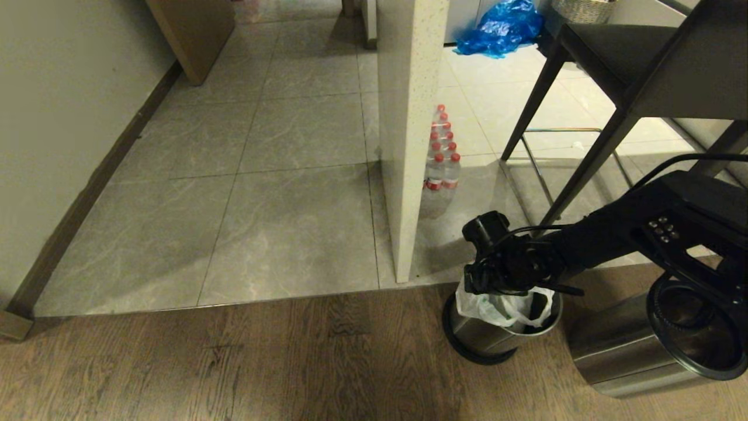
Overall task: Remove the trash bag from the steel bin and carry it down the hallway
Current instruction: Pick up the trash bag
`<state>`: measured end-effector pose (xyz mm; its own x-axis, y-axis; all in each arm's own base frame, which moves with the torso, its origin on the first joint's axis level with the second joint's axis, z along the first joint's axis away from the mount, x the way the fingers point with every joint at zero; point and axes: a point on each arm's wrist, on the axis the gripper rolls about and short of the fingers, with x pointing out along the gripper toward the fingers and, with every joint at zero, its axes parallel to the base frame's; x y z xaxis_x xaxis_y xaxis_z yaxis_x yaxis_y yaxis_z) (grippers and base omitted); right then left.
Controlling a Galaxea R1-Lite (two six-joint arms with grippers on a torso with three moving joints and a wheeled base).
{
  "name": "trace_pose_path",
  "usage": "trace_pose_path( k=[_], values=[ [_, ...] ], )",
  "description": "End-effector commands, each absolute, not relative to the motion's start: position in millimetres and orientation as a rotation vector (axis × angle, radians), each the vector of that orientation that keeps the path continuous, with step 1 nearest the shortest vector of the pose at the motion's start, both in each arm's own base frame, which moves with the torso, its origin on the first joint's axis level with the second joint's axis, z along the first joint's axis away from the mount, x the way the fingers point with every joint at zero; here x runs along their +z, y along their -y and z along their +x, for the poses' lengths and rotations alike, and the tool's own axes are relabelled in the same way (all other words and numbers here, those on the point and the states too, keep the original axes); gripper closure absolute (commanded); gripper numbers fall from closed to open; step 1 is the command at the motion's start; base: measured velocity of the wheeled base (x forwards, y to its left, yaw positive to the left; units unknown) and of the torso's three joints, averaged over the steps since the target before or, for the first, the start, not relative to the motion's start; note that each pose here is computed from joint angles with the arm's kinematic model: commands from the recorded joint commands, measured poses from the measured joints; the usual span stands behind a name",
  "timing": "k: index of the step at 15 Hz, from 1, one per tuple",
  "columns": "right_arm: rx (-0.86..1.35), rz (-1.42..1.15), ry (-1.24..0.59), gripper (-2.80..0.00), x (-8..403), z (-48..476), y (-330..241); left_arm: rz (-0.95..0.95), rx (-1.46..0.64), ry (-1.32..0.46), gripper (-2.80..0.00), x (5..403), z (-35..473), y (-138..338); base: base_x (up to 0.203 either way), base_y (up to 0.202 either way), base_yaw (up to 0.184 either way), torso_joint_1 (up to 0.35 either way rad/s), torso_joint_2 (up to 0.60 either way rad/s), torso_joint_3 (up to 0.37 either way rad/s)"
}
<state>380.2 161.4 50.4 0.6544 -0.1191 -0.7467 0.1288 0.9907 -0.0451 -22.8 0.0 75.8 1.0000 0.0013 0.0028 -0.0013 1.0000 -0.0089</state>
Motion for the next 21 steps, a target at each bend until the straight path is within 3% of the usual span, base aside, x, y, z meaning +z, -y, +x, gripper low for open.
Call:
trace_pose_path(
  k=[1, 11, 12, 13, 21],
  values=[
    [-0.119, 0.02, -0.848, -2.8, 48, 384, -166, -0.009, 0.002, 0.005, 0.0, 76, -23, 0, 0.0, 0.0, 0.0, 0.0, 0.0, 0.0],
    [-0.124, 0.002, -0.88, -2.8, 21, 388, -171, -0.009, 0.002, 0.005, 0.0, 76, -23, 0, 0.0, 0.0, 0.0, 0.0, 0.0, 0.0],
    [-0.121, 0.008, -0.868, -1.82, 21, 389, -172, -0.009, 0.002, 0.005, 0.0, 76, -23, 0, 0.0, 0.0, 0.0, 0.0, 0.0, 0.0],
    [-0.12, 0.008, -0.866, 0.0, 19, 390, -172, -0.009, 0.002, 0.005, 0.0, 76, -23, 0, 0.0, 0.0, 0.0, 0.0, 0.0, 0.0],
    [-0.126, -0.011, -0.877, 0.0, 19, 387, -170, -0.009, 0.002, 0.005, 0.0, 76, -23, 0, 0.0, 0.0, 0.0, 0.0, 0.0, 0.0]
  ],
)
